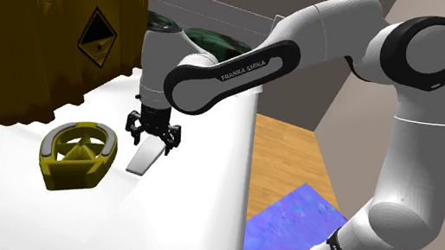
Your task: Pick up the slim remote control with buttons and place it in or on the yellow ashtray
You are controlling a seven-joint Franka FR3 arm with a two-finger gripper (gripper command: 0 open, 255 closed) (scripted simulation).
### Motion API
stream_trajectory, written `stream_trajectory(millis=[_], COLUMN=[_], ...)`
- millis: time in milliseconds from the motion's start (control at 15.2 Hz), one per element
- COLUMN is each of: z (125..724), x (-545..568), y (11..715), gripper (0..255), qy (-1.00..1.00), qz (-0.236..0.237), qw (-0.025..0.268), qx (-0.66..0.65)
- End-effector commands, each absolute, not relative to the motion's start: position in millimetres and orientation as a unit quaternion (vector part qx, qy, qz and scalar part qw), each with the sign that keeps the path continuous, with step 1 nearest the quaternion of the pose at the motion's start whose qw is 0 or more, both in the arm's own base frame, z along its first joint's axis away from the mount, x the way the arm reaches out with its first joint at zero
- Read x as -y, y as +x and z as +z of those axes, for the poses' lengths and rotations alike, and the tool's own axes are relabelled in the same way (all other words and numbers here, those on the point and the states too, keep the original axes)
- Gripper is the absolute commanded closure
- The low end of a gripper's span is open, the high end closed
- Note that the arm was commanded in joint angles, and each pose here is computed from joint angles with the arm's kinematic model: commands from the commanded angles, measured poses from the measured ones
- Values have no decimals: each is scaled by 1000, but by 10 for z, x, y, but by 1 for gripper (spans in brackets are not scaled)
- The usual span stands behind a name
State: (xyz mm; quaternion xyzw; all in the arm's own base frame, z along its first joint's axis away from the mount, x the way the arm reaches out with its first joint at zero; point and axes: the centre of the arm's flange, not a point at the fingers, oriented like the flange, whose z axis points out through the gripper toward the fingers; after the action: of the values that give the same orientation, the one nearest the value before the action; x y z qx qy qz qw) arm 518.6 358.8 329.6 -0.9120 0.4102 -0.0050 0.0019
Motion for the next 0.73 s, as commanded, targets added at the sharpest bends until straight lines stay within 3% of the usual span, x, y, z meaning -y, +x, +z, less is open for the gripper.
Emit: stream_trajectory(millis=[0,330,396,660], z=[3275,3275,3275,3274], x=[-3587,-3587,-3587,-3587], y=[5187,5187,5187,5187], gripper=[0,0,255,255], qy=[-912,-912,-912,-912], qz=[-5,-5,-5,-5], qw=[2,2,2,2], qx=[-410,-410,-410,-410])
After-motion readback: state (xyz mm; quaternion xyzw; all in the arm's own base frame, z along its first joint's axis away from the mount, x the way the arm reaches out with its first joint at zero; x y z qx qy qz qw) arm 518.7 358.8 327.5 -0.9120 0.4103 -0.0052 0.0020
